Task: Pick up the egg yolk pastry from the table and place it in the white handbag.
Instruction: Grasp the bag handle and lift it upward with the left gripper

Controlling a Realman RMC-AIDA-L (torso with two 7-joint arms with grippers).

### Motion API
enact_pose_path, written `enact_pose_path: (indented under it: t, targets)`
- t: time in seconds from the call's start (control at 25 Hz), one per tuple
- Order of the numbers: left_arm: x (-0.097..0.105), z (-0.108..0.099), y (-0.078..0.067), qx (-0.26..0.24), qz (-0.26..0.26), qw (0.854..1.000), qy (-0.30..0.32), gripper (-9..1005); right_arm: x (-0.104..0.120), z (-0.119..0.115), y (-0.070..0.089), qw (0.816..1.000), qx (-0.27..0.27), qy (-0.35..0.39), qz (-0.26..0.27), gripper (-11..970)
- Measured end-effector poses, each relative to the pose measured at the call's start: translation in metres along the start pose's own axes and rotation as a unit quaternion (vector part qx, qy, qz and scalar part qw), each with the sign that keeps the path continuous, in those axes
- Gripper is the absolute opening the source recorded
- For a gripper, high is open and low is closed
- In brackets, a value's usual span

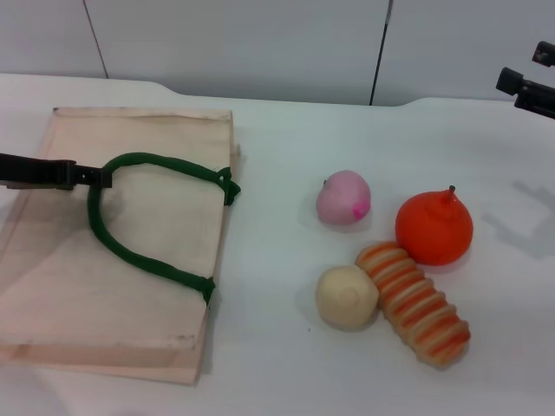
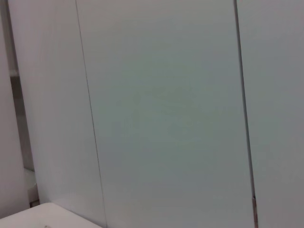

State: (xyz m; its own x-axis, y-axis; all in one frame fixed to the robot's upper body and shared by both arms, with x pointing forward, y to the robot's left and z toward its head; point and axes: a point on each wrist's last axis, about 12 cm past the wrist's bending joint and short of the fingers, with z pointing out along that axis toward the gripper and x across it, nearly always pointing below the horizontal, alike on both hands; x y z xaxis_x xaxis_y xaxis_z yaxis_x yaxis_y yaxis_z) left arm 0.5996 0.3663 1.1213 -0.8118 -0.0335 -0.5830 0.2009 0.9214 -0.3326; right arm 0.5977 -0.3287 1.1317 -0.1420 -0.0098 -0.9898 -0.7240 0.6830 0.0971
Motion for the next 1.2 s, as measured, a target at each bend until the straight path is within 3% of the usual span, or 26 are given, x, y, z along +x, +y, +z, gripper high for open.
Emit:
enact_pose_path:
  t: [0.32, 1.2]
  targets:
    - [-0.004, 0.019, -0.008, 0.005, 0.024, 1.0, 0.005, 755, -0.001, 0.003, 0.001, 1.0, -0.002, -0.002, 0.001, 892]
    - [-0.011, 0.057, -0.02, -0.045, 0.067, 0.995, 0.061, 753, -0.002, 0.007, 0.003, 1.0, -0.003, -0.01, 0.002, 892]
